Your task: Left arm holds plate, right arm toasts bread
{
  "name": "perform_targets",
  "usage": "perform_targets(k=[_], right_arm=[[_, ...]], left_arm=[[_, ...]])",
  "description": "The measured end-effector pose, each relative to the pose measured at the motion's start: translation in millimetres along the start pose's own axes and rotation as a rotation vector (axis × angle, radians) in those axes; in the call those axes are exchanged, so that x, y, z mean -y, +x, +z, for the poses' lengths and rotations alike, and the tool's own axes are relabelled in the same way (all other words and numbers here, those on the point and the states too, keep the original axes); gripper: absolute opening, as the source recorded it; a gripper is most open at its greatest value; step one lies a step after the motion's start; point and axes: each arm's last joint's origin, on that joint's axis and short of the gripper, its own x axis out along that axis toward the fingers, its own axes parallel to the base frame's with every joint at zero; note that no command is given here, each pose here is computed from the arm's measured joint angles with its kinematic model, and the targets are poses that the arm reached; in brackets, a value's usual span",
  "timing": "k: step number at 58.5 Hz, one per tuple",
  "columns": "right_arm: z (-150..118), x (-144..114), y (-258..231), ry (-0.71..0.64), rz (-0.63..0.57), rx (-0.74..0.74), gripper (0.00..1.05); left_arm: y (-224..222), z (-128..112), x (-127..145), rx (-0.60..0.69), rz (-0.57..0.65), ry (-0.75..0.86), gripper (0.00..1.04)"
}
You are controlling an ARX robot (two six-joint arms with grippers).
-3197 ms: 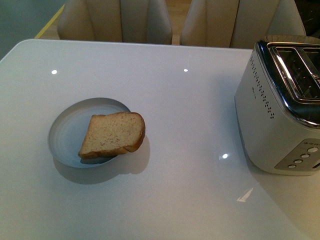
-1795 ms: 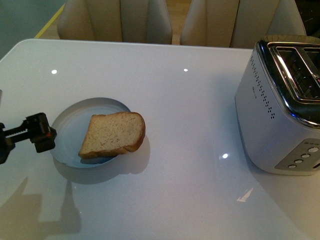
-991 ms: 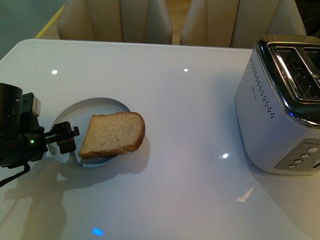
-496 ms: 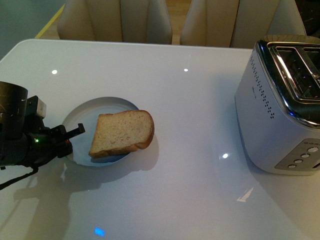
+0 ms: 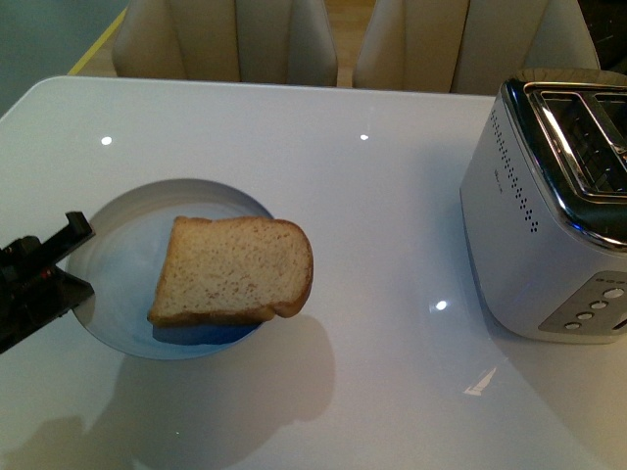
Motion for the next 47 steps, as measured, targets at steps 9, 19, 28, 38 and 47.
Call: perform_targets(k=[9,19,28,38,47], right_arm=[[0.0,0.0,0.0,0.0,0.0,0.0,0.96],[0.0,0.0,0.0,0.0,0.0,0.0,0.96],[0.0,0.0,0.0,0.0,0.0,0.0,0.96],[0.0,0.0,0.0,0.0,0.0,0.0,0.96],[0.0,0.0,0.0,0.0,0.0,0.0,0.96]], left_arm=[[-28.7,5.7,26.8,0.003,-0.037,0.0,0.03],[-55.9,14.7,68.7,0.01,-0.091,-0.004,0.03],[-76.9,20.3,114.1,0.013,-0.157,-0.003,0.03],[-93.5,10.2,143.0,-0.02,-0.194,0.007,0.03],[-104.6,-2.1,157.6,-0.053,-0.201,0.015,0.03]])
